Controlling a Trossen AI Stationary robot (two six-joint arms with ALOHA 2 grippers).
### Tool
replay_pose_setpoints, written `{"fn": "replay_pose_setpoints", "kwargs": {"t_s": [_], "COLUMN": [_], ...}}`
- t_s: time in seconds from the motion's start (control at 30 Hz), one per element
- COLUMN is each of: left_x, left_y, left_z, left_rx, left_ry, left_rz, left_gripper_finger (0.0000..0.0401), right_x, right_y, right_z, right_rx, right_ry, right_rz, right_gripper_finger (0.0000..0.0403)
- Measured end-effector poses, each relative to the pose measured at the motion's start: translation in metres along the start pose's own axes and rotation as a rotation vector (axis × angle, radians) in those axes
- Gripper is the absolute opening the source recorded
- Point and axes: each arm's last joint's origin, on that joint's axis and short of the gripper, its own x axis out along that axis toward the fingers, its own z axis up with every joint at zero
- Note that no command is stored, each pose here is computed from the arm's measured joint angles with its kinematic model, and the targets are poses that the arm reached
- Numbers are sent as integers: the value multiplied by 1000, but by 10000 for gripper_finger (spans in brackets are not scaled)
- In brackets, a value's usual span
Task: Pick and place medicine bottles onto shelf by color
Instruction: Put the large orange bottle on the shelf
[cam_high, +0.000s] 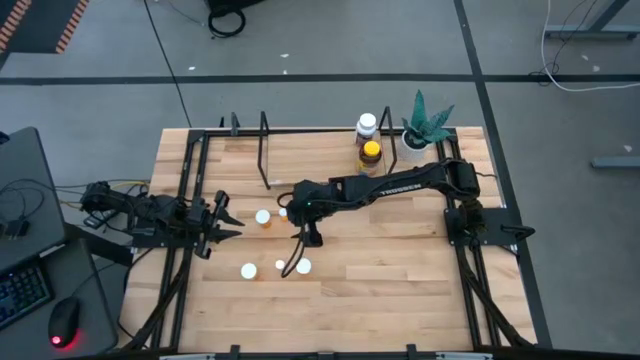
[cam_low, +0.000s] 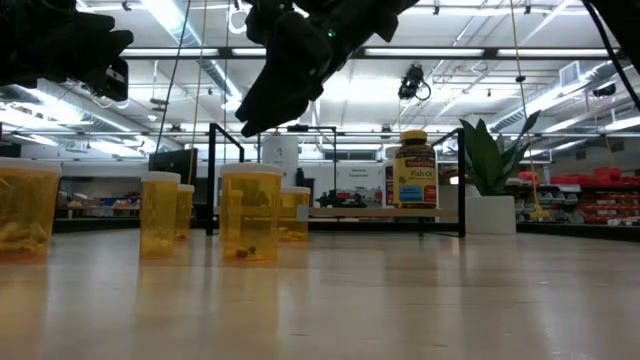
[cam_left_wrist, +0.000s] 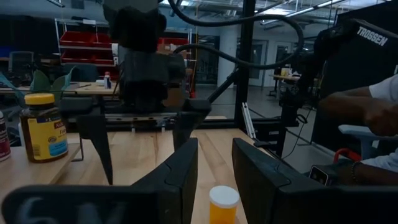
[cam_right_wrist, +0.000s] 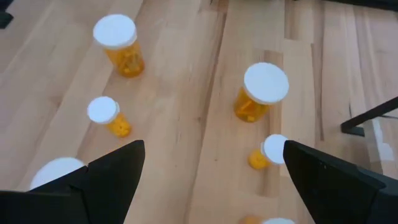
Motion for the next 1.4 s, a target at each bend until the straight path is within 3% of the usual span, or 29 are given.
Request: {"fn": "replay_pose_setpoints", "kwargs": {"t_s": [0.33, 0.63, 0.8, 1.17, 1.4], "left_x": [0, 0, 0, 0, 0], "left_y": [0, 0, 0, 0, 0], "left_z": [0, 0, 0, 0, 0], "left_rx": [0, 0, 0, 0, 0], "left_ry": [0, 0, 0, 0, 0], "left_rz": [0, 0, 0, 0, 0], "left_gripper_finger": [107, 107, 107, 107, 107], "right_x": [6, 4, 12, 25, 26], "right_y": [3, -28, -39, -54, -57], "right_z": [-5, -15, -38, -77, -82], "right_rx": [-80, -30, 8, 68, 86], "right_ry": [52, 97, 123, 139, 122], "right_rz": [-62, -102, -113, -142, -128], "right_gripper_finger": [393, 393, 387, 365, 351]}}
